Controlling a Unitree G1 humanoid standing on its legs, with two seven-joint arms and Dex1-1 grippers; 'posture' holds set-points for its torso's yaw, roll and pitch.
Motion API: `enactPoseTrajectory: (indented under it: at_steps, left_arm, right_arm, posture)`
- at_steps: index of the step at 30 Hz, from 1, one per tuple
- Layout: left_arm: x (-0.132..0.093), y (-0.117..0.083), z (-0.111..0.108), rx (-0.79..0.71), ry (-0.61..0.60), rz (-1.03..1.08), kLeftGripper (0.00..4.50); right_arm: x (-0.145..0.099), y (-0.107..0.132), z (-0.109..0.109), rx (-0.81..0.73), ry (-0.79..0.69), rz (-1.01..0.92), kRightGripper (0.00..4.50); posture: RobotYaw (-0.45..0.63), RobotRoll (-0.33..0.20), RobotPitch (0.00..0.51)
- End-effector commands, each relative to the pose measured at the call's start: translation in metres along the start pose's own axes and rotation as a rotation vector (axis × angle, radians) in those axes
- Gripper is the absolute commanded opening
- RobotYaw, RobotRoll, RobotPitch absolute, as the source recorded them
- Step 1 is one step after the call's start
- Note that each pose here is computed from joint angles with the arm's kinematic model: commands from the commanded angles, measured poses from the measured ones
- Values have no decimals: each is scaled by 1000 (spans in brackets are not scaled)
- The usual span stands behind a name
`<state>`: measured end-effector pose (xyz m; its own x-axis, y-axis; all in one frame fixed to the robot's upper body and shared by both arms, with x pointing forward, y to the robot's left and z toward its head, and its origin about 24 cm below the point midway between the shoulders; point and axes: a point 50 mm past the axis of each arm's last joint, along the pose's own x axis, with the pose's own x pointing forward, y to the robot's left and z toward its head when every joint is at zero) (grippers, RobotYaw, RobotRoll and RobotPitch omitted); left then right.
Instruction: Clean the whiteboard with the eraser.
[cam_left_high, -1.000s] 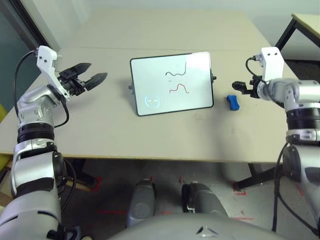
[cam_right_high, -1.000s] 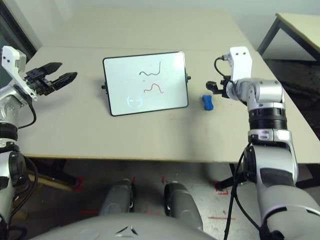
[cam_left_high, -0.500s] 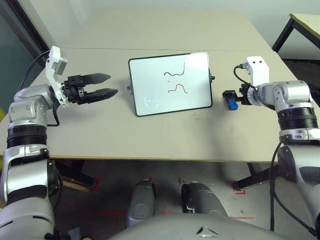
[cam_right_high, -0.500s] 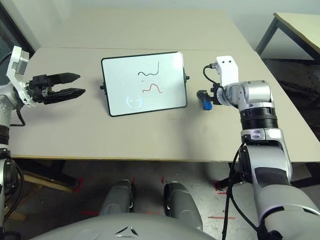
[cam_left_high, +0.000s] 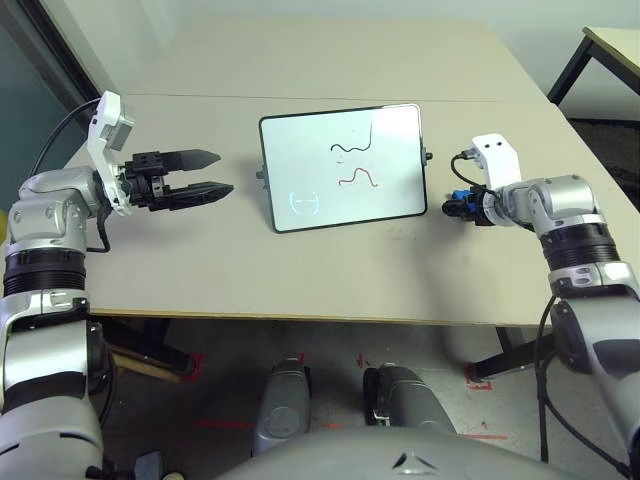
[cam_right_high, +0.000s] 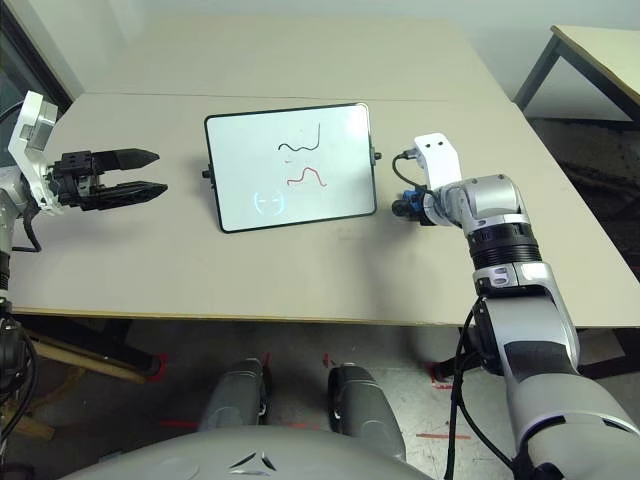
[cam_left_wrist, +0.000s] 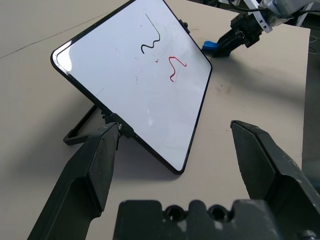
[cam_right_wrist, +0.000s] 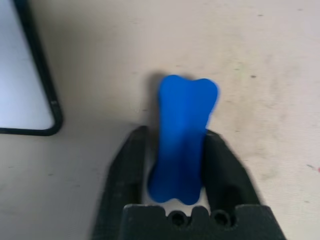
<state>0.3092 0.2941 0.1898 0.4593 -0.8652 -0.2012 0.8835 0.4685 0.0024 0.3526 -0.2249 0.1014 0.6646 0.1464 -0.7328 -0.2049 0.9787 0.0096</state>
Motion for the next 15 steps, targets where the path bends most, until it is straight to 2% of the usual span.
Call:
enactPoseTrajectory:
  at_steps: [1,2,6,9,10,11,15]
  left_arm:
    - [-2,-2,3,22,13,-10,4500]
    - [-1,-1,3,24,13,-9,4500]
    - [-1,-1,4,31,15,-7,4500]
    - [0,0,5,36,13,-8,4500]
    - [0,0,5,36,13,-8,4500]
    - [1,1,5,37,13,-8,4500]
    - [4,1,5,40,9,-13,4500]
  right_arm:
    - [0,-3,-3,-21,-8,-4,516]
    - [-2,-3,1,-48,-28,-2,345]
    - [-13,2,12,-199,-159,60,345]
    - [-28,19,18,-448,-371,218,345]
    - [-31,24,17,-513,-387,244,345]
    - [-33,28,17,-506,-386,262,345]
    - [-36,45,23,-634,-403,233,345]
  posture:
    - [322,0,43]
    - [322,0,43]
    - [316,0,39]
    - [312,0,36]
    - [307,0,36]
    - [307,0,36]
    - [297,0,33]
